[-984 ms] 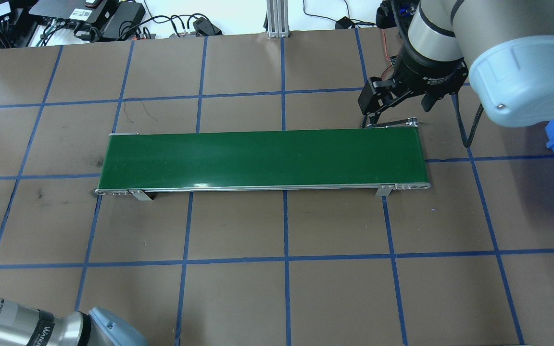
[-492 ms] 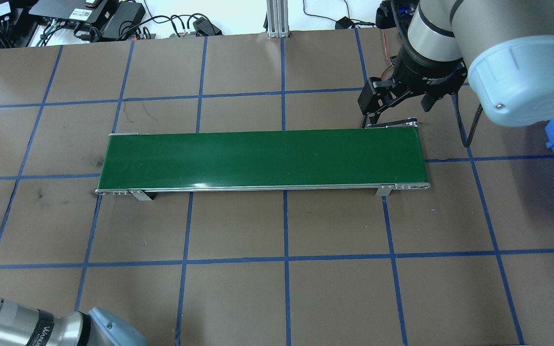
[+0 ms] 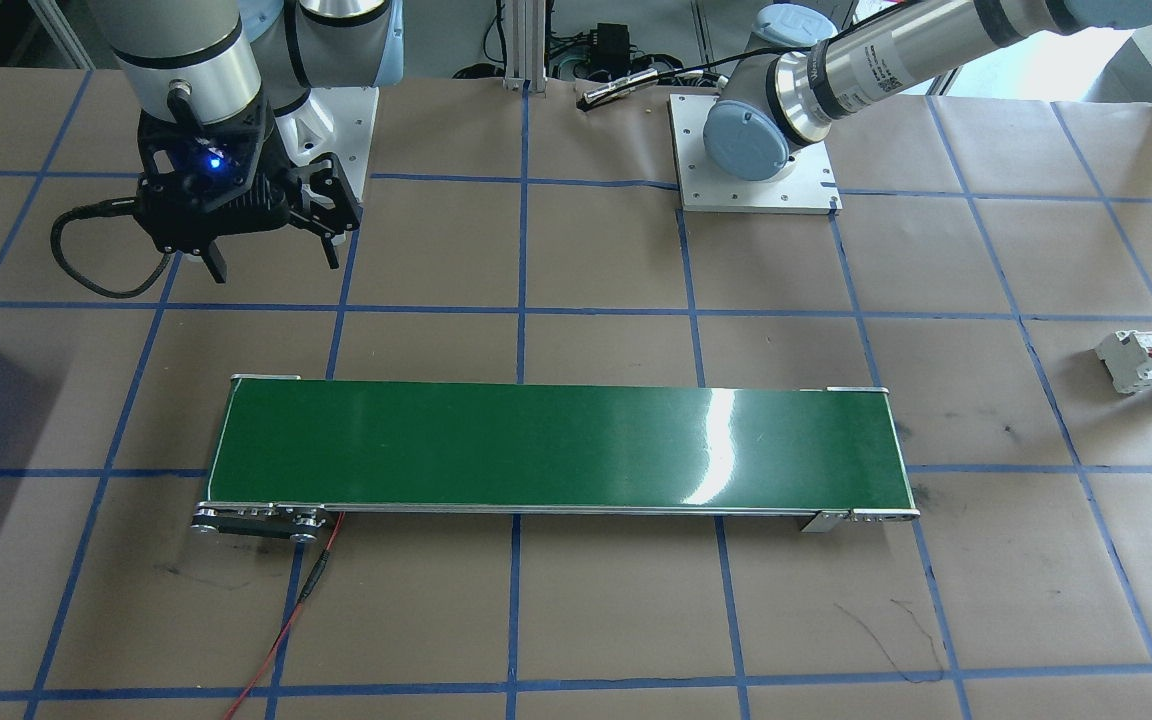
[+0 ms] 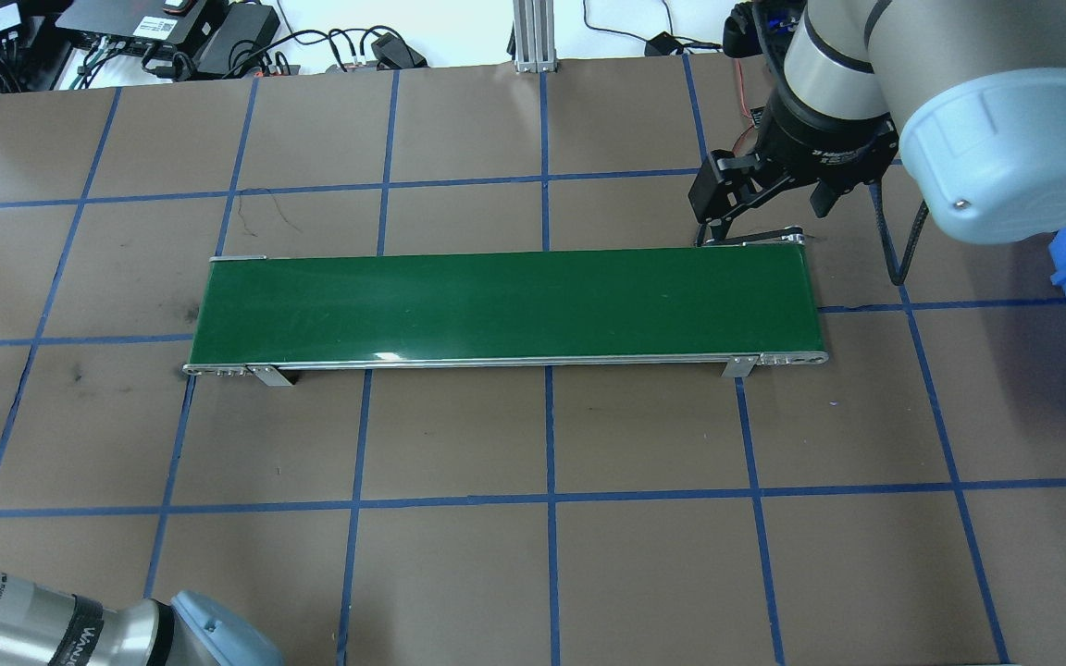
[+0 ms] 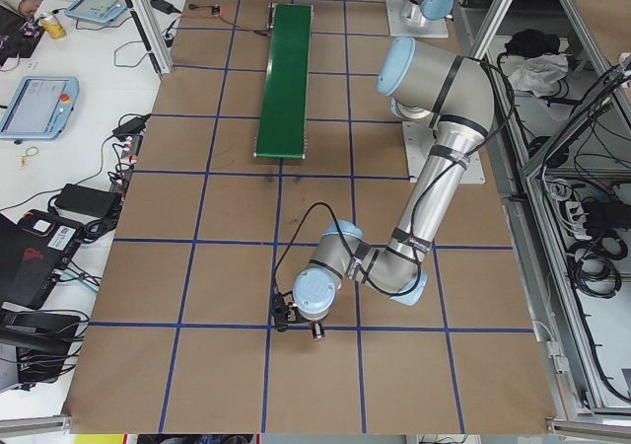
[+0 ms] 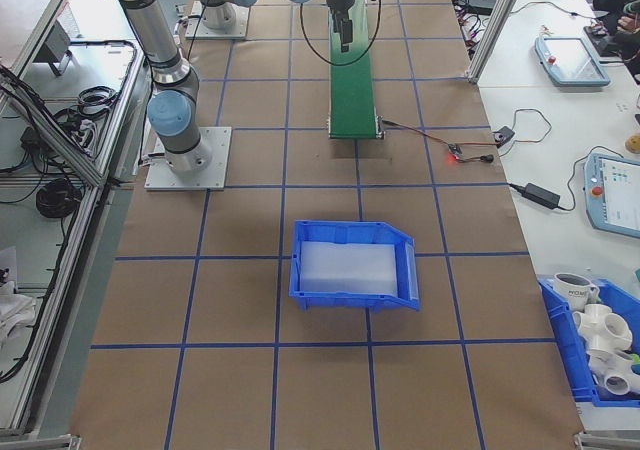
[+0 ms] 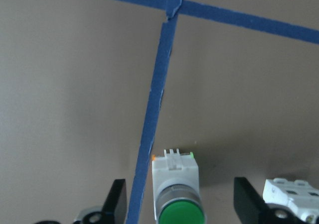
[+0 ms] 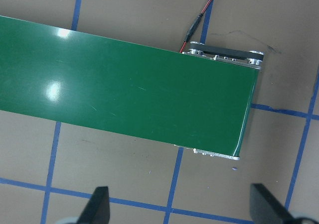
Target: Move button from left to right
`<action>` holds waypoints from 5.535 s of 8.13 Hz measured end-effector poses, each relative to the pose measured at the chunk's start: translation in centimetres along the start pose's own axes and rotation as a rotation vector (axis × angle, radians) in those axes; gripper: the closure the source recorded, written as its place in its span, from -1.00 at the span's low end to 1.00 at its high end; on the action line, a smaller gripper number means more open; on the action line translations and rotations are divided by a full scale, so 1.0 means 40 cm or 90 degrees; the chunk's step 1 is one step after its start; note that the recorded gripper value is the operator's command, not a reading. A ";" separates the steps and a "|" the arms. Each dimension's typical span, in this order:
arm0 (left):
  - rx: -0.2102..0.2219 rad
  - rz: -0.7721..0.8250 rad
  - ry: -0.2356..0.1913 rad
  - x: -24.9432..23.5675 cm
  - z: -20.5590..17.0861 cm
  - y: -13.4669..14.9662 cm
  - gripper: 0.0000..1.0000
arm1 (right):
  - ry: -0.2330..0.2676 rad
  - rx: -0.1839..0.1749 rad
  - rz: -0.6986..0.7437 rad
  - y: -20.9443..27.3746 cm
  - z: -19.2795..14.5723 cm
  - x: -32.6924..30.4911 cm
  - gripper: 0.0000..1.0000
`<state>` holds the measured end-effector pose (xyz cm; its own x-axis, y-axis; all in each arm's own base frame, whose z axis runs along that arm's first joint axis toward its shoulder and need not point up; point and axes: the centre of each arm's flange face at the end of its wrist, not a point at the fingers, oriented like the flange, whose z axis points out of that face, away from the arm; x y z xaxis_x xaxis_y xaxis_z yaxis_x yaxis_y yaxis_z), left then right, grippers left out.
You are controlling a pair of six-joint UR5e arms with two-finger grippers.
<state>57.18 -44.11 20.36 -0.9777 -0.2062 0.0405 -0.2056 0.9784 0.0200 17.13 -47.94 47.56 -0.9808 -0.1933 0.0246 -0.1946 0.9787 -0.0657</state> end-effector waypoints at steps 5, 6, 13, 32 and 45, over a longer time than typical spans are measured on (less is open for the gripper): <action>-0.030 -0.002 -0.018 -0.007 0.005 0.012 0.32 | 0.002 0.006 -0.002 0.002 -0.009 0.002 -1.00; -0.036 -0.003 -0.023 -0.009 0.005 0.014 0.36 | 0.003 0.010 -0.002 0.002 -0.014 0.004 -1.00; -0.041 -0.011 -0.028 -0.008 -0.028 0.018 0.96 | 0.009 0.013 0.007 0.017 -0.032 0.005 -1.00; -0.090 -0.731 -0.016 1.383 -0.432 0.059 0.96 | 0.010 -0.017 0.000 0.018 -0.008 0.006 -1.00; -0.042 -0.806 0.016 1.392 -0.139 0.059 0.30 | 0.008 -0.037 -0.001 0.011 0.034 0.007 -0.92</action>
<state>2.52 -53.36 28.23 -0.0980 -0.9949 -0.0239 -0.9896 0.0949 0.1081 16.78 -47.64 46.17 -0.9802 -0.1948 0.0365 -0.1952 0.9807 -0.0079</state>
